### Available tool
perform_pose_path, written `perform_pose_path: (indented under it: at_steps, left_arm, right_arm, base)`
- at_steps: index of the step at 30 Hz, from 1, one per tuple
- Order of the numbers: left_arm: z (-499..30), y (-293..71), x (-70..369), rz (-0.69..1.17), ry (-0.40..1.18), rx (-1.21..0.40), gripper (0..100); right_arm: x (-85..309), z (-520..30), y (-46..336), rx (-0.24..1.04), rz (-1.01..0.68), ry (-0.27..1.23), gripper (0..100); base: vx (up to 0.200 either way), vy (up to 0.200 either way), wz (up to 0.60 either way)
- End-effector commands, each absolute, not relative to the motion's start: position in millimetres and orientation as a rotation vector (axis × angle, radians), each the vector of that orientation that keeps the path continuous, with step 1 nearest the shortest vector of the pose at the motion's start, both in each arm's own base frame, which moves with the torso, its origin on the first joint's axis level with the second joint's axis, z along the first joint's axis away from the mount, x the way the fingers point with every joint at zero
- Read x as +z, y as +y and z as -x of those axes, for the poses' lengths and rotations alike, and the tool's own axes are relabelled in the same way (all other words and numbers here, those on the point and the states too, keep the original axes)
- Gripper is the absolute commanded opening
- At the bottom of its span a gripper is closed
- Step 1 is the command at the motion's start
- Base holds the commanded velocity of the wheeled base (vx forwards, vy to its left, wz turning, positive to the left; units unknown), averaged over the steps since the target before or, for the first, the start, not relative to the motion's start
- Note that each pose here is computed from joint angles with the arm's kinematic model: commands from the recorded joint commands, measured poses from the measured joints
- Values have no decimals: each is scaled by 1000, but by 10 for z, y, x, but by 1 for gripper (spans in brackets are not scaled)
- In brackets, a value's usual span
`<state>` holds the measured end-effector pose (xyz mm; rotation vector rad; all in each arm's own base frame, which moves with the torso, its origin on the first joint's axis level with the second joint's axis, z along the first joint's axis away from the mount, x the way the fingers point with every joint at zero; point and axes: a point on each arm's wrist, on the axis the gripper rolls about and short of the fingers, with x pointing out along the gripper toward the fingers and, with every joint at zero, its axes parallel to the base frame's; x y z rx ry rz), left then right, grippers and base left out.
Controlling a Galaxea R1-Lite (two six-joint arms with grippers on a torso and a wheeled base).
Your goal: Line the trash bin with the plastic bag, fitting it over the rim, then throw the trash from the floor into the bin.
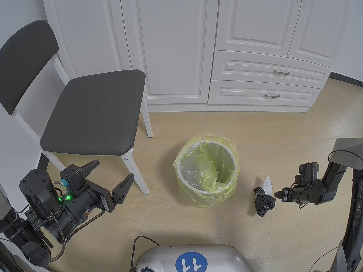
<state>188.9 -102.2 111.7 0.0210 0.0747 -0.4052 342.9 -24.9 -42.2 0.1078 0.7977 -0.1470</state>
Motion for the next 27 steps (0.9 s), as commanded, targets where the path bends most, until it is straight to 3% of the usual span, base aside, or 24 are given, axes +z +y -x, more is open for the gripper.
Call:
perform_pose_path:
  at_steps: [1,9,10,27]
  left_arm:
    - [-1878,-1016,1104,-39,78,-407,100]
    - [-1852,-1000,1072,-46,96,-404,100]
    - [-1855,-1002,1075,-46,94,-404,100]
    - [-1865,-1000,1041,-51,110,-401,100]
  right_arm:
    - [116,-3700,-257,-122,-88,811,100]
    - [-147,-3729,-357,-20,-178,955,100]
    - [-343,-3755,-370,-16,-185,982,100]
    - [-560,-3854,-471,-39,-198,991,100]
  base:
    - [0,0,0]
    - [0,0,0]
    - [0,0,0]
    - [0,0,0]
